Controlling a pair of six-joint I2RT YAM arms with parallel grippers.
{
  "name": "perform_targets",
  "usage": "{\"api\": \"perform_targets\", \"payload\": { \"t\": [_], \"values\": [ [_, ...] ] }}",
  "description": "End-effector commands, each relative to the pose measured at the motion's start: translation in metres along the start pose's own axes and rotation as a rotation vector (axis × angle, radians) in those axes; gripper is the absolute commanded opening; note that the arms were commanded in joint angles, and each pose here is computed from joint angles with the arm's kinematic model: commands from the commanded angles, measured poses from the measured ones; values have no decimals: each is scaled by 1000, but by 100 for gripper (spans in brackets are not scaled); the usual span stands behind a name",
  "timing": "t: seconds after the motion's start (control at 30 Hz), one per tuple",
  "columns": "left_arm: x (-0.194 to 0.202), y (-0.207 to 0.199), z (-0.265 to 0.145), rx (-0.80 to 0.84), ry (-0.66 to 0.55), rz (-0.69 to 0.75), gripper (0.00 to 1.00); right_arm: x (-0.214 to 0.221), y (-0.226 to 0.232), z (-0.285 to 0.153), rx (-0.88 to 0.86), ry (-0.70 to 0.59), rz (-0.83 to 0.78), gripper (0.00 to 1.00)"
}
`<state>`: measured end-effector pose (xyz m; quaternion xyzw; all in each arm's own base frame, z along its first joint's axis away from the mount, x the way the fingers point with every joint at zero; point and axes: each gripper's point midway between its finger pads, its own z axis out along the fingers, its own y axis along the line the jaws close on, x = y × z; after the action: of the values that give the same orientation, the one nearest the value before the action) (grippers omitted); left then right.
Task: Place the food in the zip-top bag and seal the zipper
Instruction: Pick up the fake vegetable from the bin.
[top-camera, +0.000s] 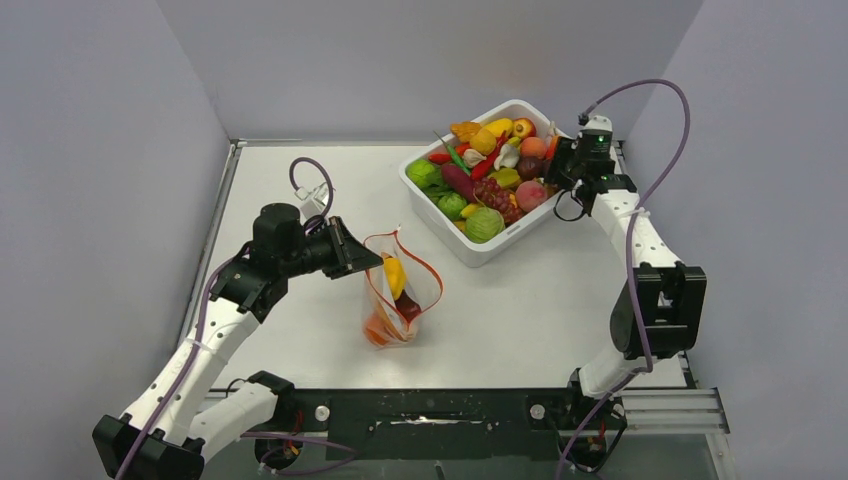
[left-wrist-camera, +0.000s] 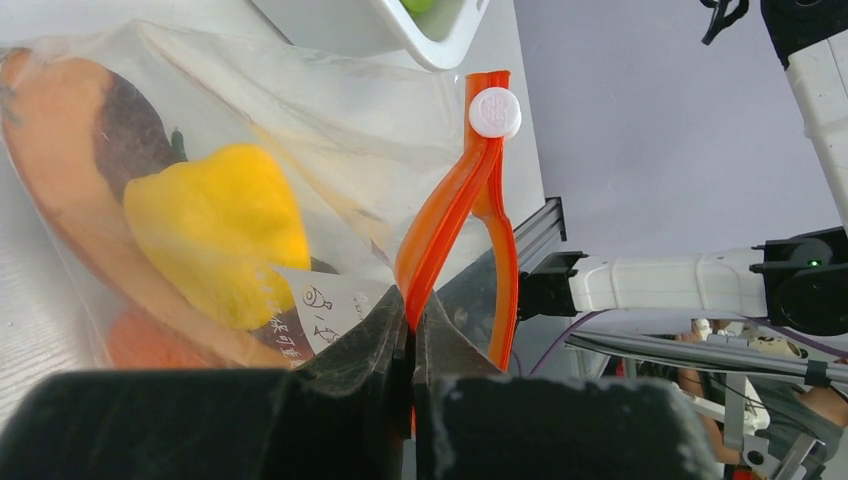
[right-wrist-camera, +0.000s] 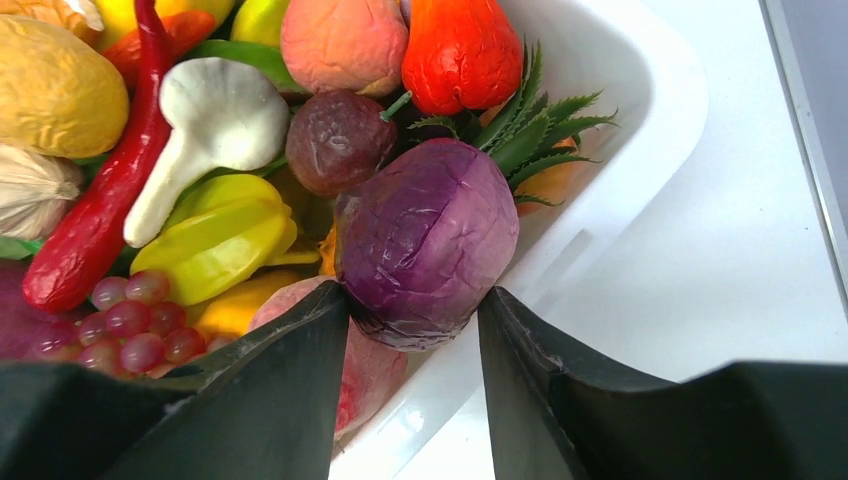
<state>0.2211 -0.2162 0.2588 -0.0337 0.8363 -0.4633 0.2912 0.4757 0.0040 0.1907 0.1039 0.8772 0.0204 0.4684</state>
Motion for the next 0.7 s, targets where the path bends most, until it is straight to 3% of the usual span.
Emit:
{"api": "perform_targets", "payload": {
  "t": [0.0, 0.27, 0.67],
  "values": [
    [-13, -17, -6, 57, -59, 52, 0, -37, 5, -32, -36, -117, -10, 33],
    [-18, -18, -5, 52, -68, 51, 0, -30, 30, -74, -110, -96, -43, 33],
    [-33, -14, -3, -10, -103, 84, 0, 5, 124, -170, -402, -87, -171, 31]
  ]
}}
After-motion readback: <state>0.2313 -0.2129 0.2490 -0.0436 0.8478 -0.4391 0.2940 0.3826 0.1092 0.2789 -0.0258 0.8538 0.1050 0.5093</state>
